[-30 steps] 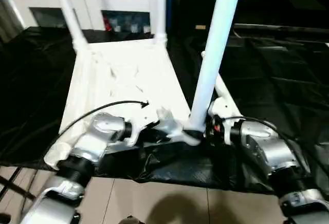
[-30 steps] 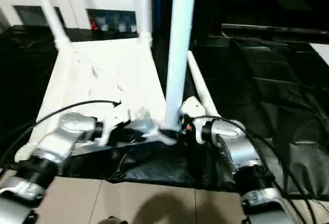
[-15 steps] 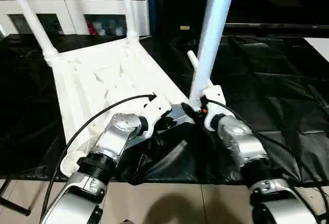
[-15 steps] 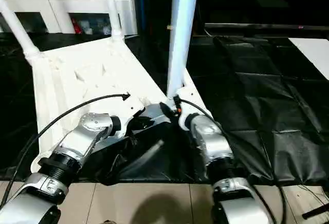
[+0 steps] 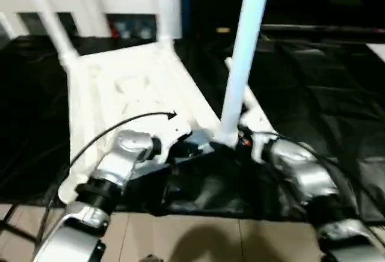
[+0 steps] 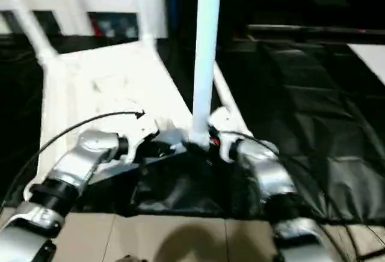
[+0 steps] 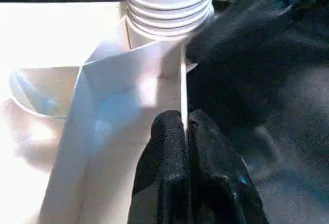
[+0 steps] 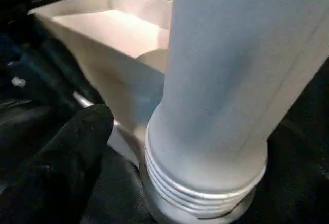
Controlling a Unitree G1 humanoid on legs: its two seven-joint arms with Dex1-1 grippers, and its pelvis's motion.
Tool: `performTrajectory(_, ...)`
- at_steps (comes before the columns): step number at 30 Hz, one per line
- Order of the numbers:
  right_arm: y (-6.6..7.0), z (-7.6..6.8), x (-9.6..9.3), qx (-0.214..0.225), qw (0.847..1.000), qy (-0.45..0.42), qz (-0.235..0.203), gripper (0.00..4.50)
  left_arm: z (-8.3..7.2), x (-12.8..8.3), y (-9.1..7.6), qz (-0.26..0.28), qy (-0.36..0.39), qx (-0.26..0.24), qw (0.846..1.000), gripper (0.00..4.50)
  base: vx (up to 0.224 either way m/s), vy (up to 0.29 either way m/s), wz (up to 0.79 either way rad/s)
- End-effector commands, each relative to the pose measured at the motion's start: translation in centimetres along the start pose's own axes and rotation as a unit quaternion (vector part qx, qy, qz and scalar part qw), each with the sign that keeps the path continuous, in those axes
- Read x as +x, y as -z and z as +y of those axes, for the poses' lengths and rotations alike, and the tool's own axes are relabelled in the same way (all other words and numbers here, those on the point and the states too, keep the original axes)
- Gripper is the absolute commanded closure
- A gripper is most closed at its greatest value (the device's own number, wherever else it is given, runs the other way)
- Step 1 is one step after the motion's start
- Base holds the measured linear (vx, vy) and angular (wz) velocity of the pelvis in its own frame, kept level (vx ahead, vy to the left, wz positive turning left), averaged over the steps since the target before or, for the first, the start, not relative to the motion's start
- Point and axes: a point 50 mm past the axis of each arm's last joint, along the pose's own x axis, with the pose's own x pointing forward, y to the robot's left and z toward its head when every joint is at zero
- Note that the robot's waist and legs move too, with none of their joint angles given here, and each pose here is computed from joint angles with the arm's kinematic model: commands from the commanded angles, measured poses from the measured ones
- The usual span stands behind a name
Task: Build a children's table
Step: Rotate leg to tighten
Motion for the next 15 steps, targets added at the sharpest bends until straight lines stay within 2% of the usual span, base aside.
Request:
performTrajectory(1,-0.7,1.5,0.5,-0.018,0.997,-0.072,-0.015,0.05,-0.3,0.2,-2.5,-0.059,0.026,0.033,0.997,4.5,0.0,0.0,0.0)
performTrajectory(6,-0.6,1.4,-1.3,-0.033,0.99,-0.14,0.008,0.05,-0.7,-1.0,-1.9,-0.046,0.089,0.047,0.994,4.5,0.0,0.0,0.0)
performTrajectory(15,-0.5,0.7,-1.3,-0.036,0.991,-0.128,0.021,0.05,-0.9,-1.5,-1.5,-0.033,0.109,0.045,0.992,4.5,0.0,0.0,0.0)
